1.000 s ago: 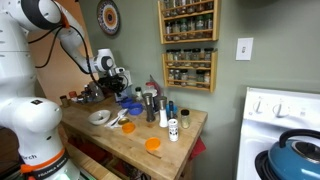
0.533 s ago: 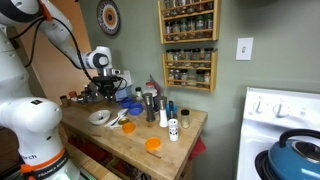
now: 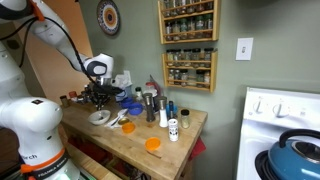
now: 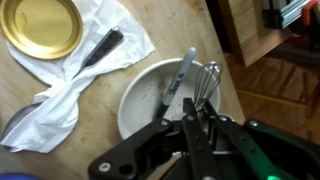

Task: Remove the stirrer from the navy blue bowl on the left and put it in the white bowl

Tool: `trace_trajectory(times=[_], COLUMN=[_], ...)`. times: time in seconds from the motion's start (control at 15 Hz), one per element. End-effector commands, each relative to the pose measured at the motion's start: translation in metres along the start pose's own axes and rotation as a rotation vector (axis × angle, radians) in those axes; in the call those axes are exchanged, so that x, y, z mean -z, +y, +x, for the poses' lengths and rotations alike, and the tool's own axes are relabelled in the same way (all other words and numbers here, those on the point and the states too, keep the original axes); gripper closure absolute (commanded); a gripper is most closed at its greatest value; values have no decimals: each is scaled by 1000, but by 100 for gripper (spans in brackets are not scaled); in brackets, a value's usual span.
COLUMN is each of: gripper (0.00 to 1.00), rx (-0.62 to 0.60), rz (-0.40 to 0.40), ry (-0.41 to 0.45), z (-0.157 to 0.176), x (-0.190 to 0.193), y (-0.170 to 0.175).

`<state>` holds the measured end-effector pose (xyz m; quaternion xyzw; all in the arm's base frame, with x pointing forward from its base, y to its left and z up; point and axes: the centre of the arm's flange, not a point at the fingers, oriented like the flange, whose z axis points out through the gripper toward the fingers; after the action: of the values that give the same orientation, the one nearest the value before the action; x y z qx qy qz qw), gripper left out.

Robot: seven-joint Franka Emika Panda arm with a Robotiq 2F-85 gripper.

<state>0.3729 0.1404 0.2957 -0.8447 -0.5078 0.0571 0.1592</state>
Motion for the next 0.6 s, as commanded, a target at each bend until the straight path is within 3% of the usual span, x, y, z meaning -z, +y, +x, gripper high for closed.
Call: trace_trajectory(times=[0.0,0.2,0.4,0.53], gripper=[97,97,97,97], rx=[74,54,-20,-64], rz=[110,142,113,99], ry=[-10,-35,3,-22], z=[-31,-37,-24,-19], x=[-10,-14,-9,-8], y=[-5,0,7,9])
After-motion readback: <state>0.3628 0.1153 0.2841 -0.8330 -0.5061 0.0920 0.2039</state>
